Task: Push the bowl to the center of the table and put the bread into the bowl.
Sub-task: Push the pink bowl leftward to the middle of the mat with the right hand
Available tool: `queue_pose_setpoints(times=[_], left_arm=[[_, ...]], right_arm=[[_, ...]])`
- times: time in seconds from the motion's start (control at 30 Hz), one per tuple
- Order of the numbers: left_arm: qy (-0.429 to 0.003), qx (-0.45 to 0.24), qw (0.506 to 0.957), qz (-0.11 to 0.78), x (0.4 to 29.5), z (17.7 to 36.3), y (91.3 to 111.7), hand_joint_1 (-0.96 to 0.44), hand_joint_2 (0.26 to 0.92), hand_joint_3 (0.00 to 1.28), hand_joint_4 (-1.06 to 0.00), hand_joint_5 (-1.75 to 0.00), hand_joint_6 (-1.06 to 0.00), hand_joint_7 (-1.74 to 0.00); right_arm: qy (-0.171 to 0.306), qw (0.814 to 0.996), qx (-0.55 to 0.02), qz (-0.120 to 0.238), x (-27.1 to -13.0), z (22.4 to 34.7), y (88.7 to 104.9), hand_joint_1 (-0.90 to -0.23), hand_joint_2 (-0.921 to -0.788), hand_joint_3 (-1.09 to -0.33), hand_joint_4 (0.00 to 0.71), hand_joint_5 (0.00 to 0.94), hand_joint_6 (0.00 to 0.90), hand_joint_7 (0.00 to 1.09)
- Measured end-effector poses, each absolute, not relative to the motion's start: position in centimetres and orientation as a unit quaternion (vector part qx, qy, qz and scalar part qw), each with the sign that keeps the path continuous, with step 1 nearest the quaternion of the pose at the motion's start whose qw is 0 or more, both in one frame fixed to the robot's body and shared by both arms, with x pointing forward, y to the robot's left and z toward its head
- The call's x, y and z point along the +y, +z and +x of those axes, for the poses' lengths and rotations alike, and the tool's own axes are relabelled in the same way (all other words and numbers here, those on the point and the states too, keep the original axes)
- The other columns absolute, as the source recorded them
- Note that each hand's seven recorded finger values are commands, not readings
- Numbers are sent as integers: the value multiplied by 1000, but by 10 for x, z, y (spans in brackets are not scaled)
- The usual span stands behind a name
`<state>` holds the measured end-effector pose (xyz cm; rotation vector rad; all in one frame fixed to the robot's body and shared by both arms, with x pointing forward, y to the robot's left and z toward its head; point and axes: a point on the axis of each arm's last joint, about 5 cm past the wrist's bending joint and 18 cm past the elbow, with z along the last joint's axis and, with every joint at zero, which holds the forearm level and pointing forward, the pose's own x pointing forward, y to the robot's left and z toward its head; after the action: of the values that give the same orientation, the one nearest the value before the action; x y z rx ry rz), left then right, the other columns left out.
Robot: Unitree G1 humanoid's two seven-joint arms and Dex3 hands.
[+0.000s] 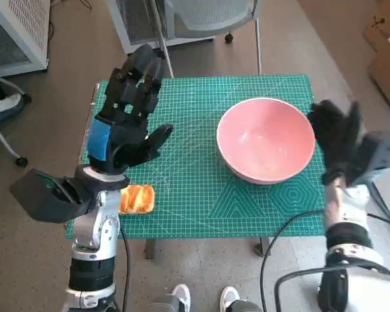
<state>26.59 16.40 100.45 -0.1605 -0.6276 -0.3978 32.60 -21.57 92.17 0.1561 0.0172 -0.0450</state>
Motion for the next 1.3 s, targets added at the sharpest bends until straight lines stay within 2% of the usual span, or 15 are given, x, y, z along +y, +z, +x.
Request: queue_pose_setpoints(times=[0.4, 0.7, 1.3], left_arm=[[-188, -308, 930, -76, 167, 262, 1003, -357, 752, 414, -18, -4, 1, -457], [-180, -309, 931, -76, 167, 259, 1003, -349, 751, 415, -22, -6, 1, -457], [-160, -300, 937, -76, 170, 253, 998, -348, 756, 399, -30, -8, 1, -440]], right_arm=[[16, 996, 34, 82, -190, 328, 915, -535, -921, -750, 221, 6, 290, 15], [39, 995, 30, 91, -173, 333, 919, -523, -921, -750, 215, 2, 285, 11], [73, 993, 16, 88, -155, 341, 932, -505, -921, -782, 203, 0, 287, 13]])
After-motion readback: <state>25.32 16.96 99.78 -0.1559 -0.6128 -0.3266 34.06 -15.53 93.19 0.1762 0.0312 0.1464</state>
